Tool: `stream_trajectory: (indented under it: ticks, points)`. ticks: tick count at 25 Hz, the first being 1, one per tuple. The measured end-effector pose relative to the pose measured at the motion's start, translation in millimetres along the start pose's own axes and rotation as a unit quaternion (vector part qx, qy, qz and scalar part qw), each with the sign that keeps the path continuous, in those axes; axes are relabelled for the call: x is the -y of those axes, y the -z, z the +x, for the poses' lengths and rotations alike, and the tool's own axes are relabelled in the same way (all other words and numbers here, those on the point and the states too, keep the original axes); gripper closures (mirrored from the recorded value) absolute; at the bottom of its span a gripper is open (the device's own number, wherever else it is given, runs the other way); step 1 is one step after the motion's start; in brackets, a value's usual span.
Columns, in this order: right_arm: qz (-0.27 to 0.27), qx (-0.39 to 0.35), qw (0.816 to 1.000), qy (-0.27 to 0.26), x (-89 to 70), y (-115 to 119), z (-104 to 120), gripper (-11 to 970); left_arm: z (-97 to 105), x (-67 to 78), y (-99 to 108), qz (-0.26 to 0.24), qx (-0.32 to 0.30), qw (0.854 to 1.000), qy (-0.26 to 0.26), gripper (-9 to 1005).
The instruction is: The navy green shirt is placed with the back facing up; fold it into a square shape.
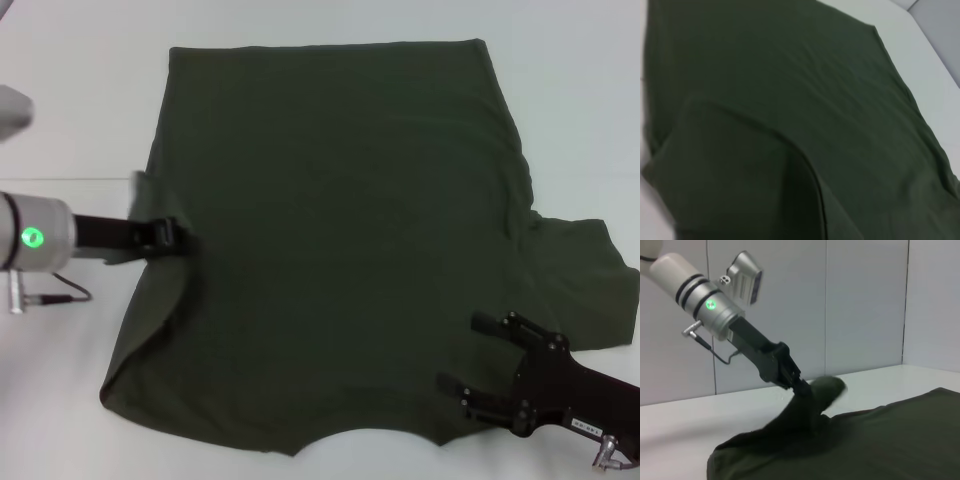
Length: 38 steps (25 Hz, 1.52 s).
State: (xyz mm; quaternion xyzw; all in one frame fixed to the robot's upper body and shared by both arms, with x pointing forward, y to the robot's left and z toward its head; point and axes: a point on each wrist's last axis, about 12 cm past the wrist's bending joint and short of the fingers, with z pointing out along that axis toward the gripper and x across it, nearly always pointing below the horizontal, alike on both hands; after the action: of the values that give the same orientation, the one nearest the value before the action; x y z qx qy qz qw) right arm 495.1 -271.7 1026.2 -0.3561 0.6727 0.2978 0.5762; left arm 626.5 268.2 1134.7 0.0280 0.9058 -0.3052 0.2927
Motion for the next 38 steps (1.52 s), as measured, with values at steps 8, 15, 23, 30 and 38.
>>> stream_trajectory:
  ticks: [8,15,23,30,38]
  points:
    - [0.001,0.001,1.0,-0.001,0.5,-0.2,-0.5,30,26.1,4.9,-27.6,-0.004,-0.01,1.0,0.009,953]
    - [0.001,0.002,1.0,-0.001,0.6,-0.4,-0.7,30,43.5,-0.1,-33.4,0.039,0.007,0.999,0.018,893]
    - [0.0,0.002,1.0,-0.001,0.5,-0.8,-0.9,31,48.7,-7.3,-7.5,0.127,0.077,0.989,-0.011,582]
    - [-0.003,0.01,1.0,-0.011,-1.5,1.4,-1.4,31,71.4,-12.2,18.5,0.205,0.081,0.968,-0.122,278]
    - [-0.005,0.012,0.999,-0.043,2.5,0.1,-5.1,30,123.7,-11.0,31.1,0.247,0.143,0.901,-0.326,63]
